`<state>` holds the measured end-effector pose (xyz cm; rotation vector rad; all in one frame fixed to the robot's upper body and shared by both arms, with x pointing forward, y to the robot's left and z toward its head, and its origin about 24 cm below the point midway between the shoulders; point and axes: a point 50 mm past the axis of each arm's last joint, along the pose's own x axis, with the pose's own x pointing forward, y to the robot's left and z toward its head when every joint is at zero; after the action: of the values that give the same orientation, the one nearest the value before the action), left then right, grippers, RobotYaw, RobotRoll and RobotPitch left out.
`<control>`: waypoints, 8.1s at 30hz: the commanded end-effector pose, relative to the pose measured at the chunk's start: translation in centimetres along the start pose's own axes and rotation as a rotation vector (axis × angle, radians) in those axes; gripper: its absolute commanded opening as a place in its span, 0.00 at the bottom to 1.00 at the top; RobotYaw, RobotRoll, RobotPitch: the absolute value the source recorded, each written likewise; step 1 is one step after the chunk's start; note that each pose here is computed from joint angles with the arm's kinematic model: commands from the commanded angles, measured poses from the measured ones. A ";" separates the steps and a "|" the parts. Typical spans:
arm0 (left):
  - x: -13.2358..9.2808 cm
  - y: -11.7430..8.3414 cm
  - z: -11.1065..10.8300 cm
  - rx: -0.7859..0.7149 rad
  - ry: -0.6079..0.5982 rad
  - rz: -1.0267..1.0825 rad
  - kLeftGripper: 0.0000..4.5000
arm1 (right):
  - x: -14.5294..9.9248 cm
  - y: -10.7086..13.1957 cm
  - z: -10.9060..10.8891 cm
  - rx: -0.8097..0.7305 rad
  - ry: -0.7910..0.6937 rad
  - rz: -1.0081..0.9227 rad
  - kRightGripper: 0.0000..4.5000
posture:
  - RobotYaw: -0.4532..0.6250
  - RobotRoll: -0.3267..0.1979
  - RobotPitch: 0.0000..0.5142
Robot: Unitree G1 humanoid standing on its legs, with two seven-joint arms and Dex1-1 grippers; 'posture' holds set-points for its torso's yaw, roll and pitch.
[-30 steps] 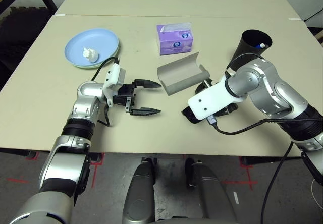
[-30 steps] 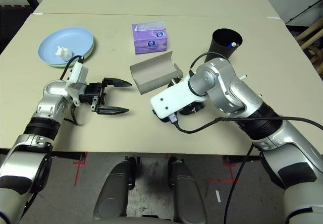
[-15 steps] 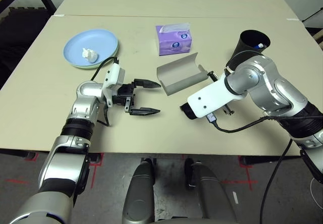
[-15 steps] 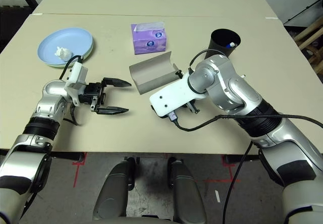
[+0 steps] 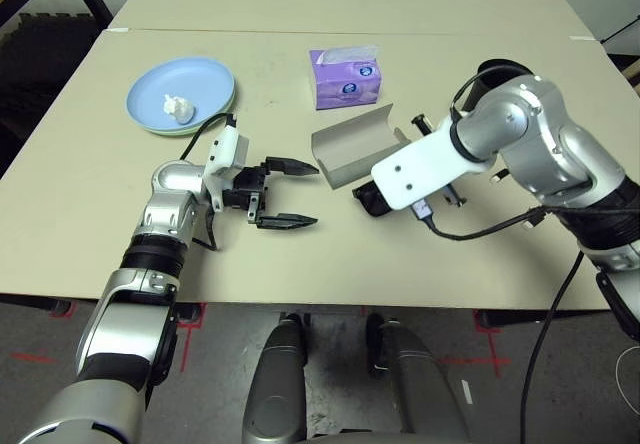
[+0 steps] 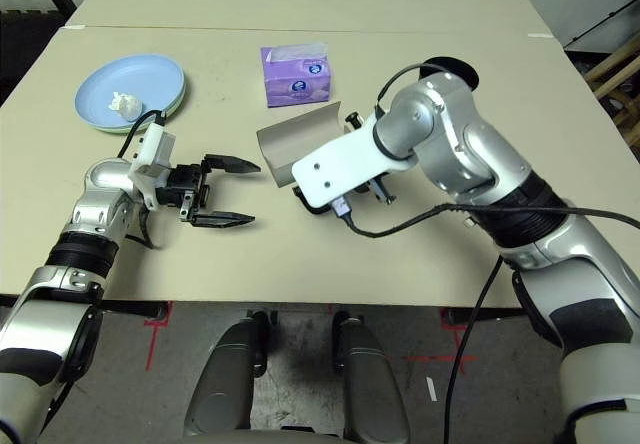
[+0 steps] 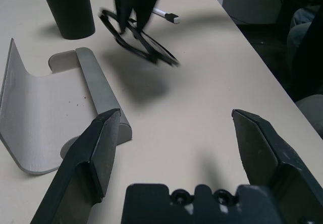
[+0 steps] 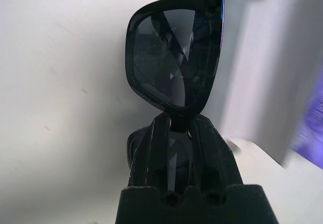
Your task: Organize and tidy the items on the table.
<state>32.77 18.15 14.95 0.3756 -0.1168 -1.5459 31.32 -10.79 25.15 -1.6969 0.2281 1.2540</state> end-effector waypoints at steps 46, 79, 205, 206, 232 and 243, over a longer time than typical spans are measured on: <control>-0.7 -0.2 0.4 0.000 0.032 -0.006 1.00 | 5.0 -5.4 0.3 -0.070 0.002 -0.168 0.12 | 0.54 0.62 0.46; -0.7 -0.2 0.4 -0.002 0.036 -0.003 1.00 | 5.7 -3.9 0.3 -0.041 -0.003 -0.069 0.12 | 0.55 0.62 0.47; -4.3 3.4 0.4 -0.036 0.120 0.440 0.00 | 4.1 12.2 -7.3 0.968 -0.840 -0.688 1.00 | 0.51 0.62 0.46; -4.2 3.7 0.6 -0.038 0.114 0.451 0.00 | 4.1 12.2 -7.3 0.975 -0.844 -0.692 1.00 | 0.51 0.62 0.46; -0.7 5.9 0.5 0.020 0.209 0.495 0.00 | 3.8 12.5 -7.0 1.021 -0.872 -0.725 1.00 | 0.49 0.62 0.45; 1.2 5.5 0.6 0.054 0.193 0.434 0.00 | 3.8 12.4 -7.1 1.012 -0.858 -0.721 1.00 | 0.49 0.62 0.45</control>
<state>38.17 17.23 17.74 0.4832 -0.1069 -1.0413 29.67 -20.88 14.70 -0.2216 -0.2382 0.9319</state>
